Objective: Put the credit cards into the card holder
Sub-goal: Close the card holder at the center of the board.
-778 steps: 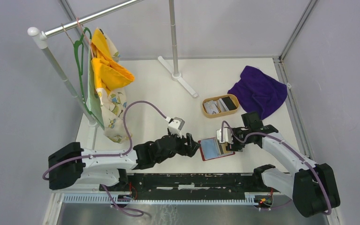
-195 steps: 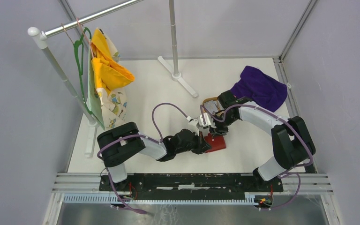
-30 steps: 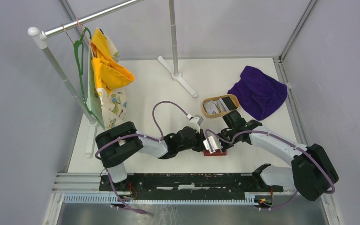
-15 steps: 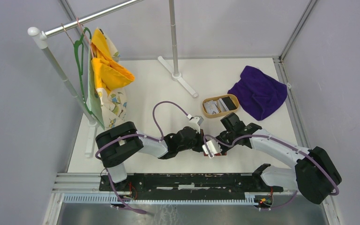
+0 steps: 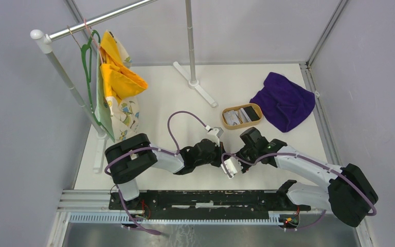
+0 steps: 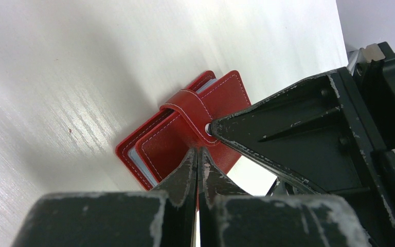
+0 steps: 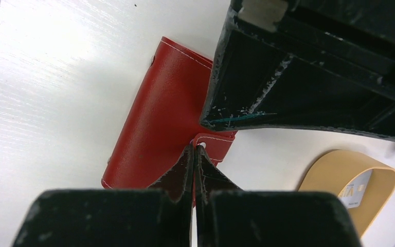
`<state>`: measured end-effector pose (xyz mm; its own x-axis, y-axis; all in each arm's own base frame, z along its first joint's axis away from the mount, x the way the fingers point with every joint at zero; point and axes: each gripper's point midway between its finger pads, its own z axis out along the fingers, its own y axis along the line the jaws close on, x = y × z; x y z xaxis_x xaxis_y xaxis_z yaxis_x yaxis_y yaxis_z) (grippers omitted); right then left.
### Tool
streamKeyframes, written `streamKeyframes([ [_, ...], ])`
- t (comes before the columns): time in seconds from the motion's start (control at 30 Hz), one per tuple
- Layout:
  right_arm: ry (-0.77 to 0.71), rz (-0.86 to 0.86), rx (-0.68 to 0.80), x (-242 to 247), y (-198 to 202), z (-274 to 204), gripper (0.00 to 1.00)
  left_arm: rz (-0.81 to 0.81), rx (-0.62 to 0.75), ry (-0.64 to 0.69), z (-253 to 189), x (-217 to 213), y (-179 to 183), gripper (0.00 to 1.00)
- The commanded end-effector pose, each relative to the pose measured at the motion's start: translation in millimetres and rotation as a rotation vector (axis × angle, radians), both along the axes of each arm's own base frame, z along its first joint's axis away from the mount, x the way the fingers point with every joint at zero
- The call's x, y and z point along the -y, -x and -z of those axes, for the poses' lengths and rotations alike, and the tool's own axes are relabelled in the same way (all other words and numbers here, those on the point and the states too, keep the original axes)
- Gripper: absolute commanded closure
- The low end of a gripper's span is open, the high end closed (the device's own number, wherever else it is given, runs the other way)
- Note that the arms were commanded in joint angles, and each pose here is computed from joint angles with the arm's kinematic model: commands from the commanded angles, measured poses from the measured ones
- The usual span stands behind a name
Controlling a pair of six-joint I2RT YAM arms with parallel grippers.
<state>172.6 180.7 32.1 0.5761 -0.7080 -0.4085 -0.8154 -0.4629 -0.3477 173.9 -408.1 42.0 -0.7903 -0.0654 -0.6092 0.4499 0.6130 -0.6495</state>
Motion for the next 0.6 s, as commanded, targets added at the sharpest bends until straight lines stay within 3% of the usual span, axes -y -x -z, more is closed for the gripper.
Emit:
streamKeyframes([
  [0.0, 0.190, 0.019, -0.157, 39.7, 43.9, 41.9, 1.00, 0.008, 0.036, 0.068, -23.2, 9.1, -3.0, 0.98],
  [0.57, 0.260, -0.021, -0.139, 45.8, 57.2, 53.0, 1.00, -0.023, 0.040, 0.067, -33.2, 15.2, -12.4, 0.98],
])
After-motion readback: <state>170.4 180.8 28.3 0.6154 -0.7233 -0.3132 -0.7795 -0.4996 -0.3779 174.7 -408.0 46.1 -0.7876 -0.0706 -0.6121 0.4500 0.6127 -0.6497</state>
